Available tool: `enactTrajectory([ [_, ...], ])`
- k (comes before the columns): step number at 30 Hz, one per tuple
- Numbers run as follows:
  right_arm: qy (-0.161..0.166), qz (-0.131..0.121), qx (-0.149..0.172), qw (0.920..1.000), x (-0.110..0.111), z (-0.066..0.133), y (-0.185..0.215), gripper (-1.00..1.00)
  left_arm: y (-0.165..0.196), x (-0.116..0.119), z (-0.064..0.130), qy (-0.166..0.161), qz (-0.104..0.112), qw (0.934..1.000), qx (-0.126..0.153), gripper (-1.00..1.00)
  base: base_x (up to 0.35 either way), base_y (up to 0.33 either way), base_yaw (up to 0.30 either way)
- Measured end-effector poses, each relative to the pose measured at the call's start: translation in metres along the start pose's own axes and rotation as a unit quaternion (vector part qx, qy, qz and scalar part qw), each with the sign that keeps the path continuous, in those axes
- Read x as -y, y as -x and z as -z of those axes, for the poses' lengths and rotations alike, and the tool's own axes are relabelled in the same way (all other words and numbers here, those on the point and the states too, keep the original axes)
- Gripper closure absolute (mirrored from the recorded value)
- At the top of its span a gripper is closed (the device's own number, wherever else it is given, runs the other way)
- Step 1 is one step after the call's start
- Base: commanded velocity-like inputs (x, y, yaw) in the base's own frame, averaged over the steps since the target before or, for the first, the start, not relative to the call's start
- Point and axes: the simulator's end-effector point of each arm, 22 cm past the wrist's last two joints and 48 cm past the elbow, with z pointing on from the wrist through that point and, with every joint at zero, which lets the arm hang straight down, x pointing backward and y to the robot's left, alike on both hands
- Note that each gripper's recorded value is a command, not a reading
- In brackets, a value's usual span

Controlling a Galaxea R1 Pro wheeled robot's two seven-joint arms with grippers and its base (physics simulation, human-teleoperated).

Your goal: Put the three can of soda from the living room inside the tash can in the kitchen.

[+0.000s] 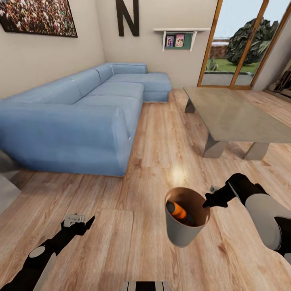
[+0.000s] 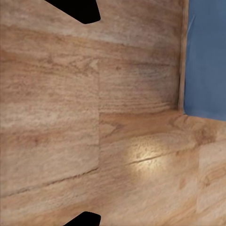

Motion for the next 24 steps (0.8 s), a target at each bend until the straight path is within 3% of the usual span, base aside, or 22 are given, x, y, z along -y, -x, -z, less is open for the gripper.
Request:
enactTrajectory([
  [9,-0.007,0.008,0.023,0.9997,-0.001,0.012,0.016,1.00,-0.001,0.000,0.000,0.001,0.000,1.0000,0.000,-1.00,0.000,0.000,0.000],
  [24,-0.007,0.003,0.006,1.0000,0.009,-0.013,0.013,1.00,-0.028,-0.007,-0.008,0.013,0.003,0.9996,-0.026,-1.00,0.000,0.000,0.000],
])
